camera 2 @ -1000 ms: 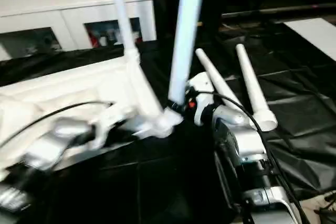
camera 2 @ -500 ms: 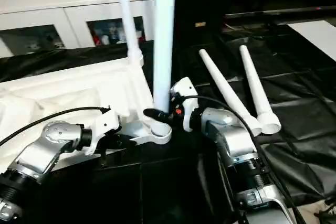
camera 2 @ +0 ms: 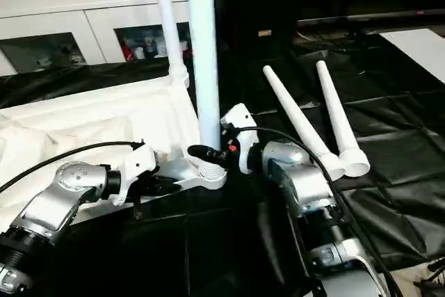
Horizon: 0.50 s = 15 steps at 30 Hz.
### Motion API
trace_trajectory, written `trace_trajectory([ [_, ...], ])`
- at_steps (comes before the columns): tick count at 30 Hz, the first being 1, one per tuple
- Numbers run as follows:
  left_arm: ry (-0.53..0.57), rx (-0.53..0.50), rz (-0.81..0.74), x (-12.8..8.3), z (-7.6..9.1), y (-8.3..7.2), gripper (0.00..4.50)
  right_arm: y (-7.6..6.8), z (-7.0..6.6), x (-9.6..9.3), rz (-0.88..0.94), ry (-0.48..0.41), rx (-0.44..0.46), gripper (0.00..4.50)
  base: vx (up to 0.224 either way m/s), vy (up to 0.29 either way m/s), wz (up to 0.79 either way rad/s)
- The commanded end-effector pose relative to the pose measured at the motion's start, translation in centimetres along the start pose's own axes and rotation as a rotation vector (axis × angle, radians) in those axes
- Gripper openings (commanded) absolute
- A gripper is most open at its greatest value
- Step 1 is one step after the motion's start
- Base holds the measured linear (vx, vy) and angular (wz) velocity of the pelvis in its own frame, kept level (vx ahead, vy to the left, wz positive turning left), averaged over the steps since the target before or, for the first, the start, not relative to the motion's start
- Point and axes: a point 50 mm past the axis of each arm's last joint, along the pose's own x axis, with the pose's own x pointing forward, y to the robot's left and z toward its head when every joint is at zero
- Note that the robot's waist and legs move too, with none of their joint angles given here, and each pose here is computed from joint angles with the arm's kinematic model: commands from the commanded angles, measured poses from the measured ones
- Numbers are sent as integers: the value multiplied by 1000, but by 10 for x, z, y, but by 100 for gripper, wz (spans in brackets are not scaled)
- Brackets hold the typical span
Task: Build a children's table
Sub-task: Insert table leg to table base
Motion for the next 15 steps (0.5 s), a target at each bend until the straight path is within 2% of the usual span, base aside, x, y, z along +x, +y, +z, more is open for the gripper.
trace_trajectory([
  [1,-81,-45,23,0,1,0,0,3,-4,5,20,25,3,187,0,0,0],
  [8,-50,-39,17,3,-3,-2,0,2,-9,6,20,-9,80,187,0,0,0],
  [12,-40,-46,35,6,-4,-1,0,1,-17,3,11,-47,137,187,0,0,0],
  [15,-24,-42,29,7,-4,-1,0,2,-30,-3,-1,-90,199,187,0,0,0],
])
